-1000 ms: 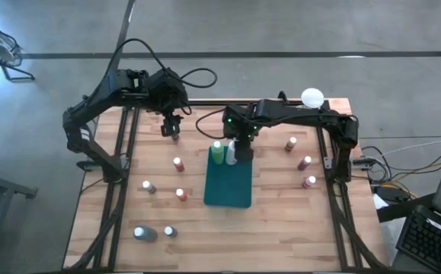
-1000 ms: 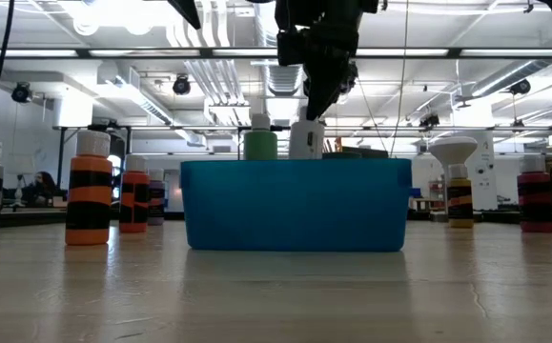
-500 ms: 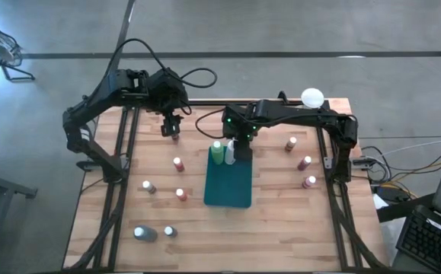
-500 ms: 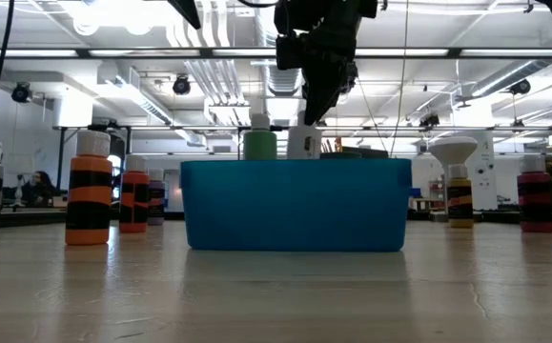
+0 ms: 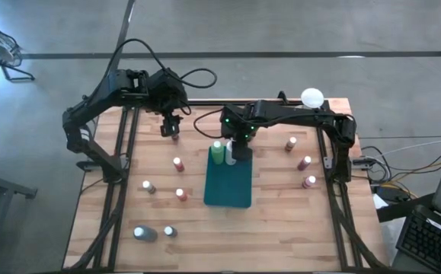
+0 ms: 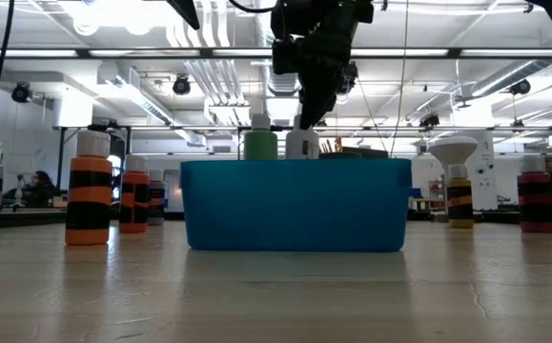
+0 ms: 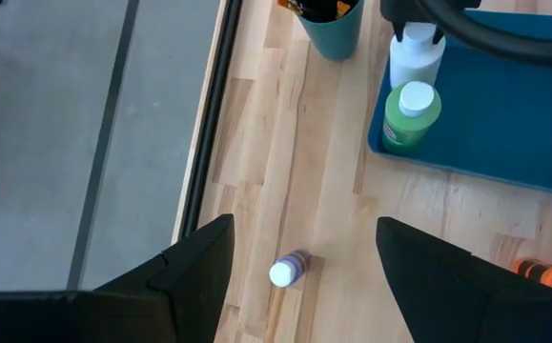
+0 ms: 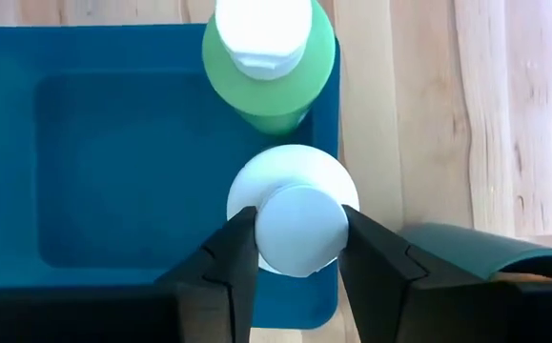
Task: Pick & Place Paint Supplies
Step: Put the large white paint bottle into the blue bin, then put the large blue paint bottle into the blue bin
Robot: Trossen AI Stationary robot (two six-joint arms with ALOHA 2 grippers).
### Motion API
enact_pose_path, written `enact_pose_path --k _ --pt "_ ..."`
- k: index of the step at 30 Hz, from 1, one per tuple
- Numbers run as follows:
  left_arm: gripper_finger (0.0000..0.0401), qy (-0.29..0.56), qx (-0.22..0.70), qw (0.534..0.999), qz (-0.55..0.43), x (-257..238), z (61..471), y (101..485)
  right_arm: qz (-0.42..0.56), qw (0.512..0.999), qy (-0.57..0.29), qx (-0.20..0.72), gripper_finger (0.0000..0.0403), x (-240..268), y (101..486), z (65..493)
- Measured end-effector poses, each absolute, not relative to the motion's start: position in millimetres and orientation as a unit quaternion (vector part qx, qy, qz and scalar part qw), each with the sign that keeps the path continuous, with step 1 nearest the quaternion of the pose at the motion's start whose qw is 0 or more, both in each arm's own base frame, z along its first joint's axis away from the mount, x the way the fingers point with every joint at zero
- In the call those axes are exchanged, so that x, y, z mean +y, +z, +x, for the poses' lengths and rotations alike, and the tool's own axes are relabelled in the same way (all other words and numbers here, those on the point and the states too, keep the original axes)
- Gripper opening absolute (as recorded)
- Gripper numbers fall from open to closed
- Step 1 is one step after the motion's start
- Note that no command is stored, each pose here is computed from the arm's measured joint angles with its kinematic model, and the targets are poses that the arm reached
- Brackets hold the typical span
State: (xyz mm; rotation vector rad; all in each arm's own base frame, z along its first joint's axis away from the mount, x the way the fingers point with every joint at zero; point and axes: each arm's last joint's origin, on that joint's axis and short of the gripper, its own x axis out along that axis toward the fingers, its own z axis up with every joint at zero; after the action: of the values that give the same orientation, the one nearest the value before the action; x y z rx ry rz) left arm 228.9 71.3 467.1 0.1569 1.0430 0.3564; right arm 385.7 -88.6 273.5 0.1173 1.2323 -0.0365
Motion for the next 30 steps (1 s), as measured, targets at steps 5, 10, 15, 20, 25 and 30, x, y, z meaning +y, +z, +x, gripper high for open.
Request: enact_pose_path --k 5,10,15,20,25,30 --pt "0.0262 0.169 0.495 0.849 0.074 71.3 228.9 467.1 0.061 0.818 -0.028 0.571 0.0206 -88.4 277.5 383.8" --pt "0.0262 0.169 0.495 0.849 0.075 71.2 228.9 467.1 0.061 0.821 -0.029 0.567 0.0251 -87.6 284.4 380.6" --pt "0.0262 0.169 0.505 0.843 0.068 70.6 226.8 465.7 0.061 0.824 -0.024 0.563 0.0239 -82.1 299.3 375.3" --pt "0.0262 0.142 0.496 0.857 0.023 64.7 219.8 465.2 0.065 0.815 -0.024 0.575 0.0216 -74.0 322.0 359.8" --pt "0.0261 0.117 0.507 0.854 -0.004 48.4 205.0 453.2 0.065 0.831 -0.032 0.552 0.0197 -68.0 347.9 341.3" --pt "0.0261 0.104 0.549 0.828 -0.039 22.1 194.5 421.1 0.046 0.838 -0.076 0.538 0.0175 -66.1 369.1 320.6"
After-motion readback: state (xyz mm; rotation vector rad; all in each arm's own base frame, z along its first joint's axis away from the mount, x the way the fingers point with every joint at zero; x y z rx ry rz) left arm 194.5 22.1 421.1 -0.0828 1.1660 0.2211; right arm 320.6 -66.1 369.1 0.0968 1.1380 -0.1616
